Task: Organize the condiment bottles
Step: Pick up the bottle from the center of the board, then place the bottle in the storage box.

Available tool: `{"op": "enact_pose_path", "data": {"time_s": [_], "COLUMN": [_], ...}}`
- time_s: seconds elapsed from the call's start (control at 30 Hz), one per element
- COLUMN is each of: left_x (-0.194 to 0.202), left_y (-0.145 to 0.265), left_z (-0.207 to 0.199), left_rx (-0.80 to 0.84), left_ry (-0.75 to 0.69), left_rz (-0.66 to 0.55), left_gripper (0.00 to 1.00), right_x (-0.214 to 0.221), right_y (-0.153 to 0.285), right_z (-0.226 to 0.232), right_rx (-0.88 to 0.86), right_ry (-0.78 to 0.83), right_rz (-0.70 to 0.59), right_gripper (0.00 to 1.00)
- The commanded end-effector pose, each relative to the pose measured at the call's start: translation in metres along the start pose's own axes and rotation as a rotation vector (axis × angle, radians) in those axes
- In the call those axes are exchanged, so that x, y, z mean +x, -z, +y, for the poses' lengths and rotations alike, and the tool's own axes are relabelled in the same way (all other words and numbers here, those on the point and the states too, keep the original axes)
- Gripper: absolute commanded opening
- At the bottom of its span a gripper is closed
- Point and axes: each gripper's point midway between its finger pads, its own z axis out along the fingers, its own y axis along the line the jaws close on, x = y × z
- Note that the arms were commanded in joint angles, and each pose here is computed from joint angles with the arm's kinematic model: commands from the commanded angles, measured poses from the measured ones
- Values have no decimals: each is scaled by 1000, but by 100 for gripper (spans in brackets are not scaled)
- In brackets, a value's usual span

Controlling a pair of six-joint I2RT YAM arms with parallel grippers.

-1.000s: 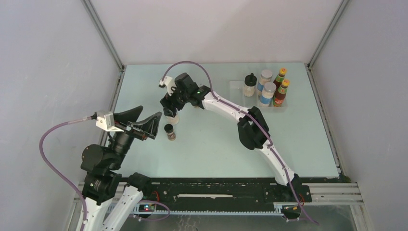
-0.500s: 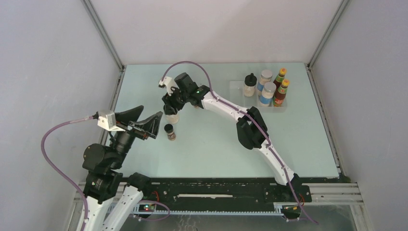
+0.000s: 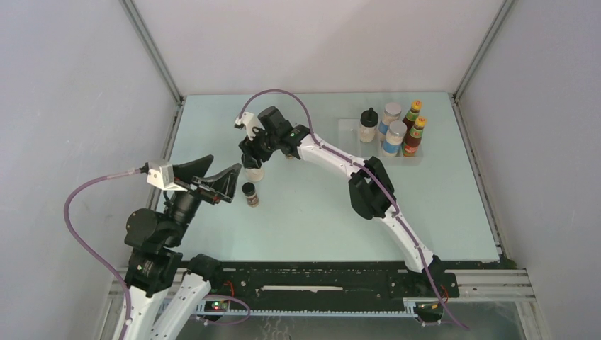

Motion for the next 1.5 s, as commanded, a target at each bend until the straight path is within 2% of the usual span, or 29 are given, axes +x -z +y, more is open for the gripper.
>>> {"op": "enact_pose_path", "data": {"time_s": [0.0, 0.47, 0.73, 1.17, 1.47], "left_x": [-8, -13, -8, 7, 14], "left_y": [-1, 1, -1, -8, -14], "left_z": [0, 7, 11, 11, 13], "left_rx": [0, -51, -65, -54, -55], "left_ry": [-20, -15, 0, 34, 42], "left_rz": [-29, -40, -28, 6, 24], "left_gripper": [99, 99, 98, 98, 98], "right_x": [-37, -105, -119, -94, -46], "right_y": [24, 114, 166, 278, 343], "right_z": [3, 16, 17, -42, -96], "right_rx": [15, 136, 264, 609, 812], "right_ry": [32, 75, 59, -107, -219], "right_rz": [-68, -208, -258, -375, -397], "right_gripper": [0, 0, 0, 0, 0]}}
